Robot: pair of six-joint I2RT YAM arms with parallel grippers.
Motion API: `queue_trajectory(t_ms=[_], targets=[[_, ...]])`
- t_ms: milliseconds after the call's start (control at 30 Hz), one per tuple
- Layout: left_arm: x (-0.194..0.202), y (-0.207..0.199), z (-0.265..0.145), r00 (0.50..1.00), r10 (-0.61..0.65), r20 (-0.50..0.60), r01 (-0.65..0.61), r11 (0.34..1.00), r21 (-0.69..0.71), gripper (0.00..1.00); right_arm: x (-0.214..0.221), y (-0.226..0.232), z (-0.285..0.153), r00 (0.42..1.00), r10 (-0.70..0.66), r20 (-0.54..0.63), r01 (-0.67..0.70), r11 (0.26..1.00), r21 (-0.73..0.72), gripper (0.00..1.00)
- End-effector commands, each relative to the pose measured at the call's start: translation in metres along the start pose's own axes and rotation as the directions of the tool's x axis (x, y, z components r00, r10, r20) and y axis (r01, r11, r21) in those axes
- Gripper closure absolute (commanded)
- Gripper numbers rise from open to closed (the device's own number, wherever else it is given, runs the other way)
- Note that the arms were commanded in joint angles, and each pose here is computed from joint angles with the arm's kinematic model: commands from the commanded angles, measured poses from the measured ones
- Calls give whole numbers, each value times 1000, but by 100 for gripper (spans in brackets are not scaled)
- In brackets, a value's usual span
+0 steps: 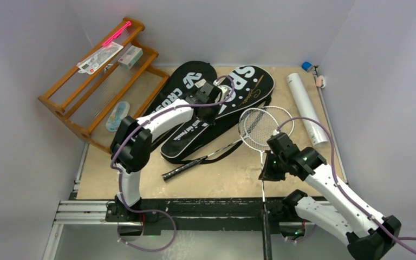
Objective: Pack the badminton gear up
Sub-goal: Open the racket bag at the center of the board.
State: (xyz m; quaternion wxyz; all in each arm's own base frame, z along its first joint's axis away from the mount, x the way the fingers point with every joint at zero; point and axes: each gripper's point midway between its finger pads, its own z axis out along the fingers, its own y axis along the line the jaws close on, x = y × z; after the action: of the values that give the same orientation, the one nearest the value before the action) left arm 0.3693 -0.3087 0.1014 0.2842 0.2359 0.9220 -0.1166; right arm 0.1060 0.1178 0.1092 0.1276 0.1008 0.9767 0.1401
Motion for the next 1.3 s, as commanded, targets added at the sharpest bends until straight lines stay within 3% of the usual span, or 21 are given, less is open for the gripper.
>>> queue_trajectory(t_ms=[0, 367, 767, 1033, 1267], targets=[[-28, 0, -21, 995, -30, 97, 28, 999, 22, 100, 8, 3, 3, 999, 4, -50, -4, 1000, -10, 100], [-32, -2, -29, 993, -28, 113, 23, 999, 39, 100, -12, 21, 20, 999, -36, -39, 35, 999, -21, 100], [-30, -11, -31, 994, -22, 103, 13, 996, 83, 100, -63, 63, 36, 996, -93, 20, 93, 995, -23, 100], [-22, -24, -30, 993, 81, 87, -87, 994, 69, 100, -101, 93, 51, 992, -79, 96, 83, 996, -43, 100], [-12, -16, -29, 980, 188, 66, -180, 978, -104, 60, -116, 101, 52, 987, -48, 155, 57, 997, -53, 100]])
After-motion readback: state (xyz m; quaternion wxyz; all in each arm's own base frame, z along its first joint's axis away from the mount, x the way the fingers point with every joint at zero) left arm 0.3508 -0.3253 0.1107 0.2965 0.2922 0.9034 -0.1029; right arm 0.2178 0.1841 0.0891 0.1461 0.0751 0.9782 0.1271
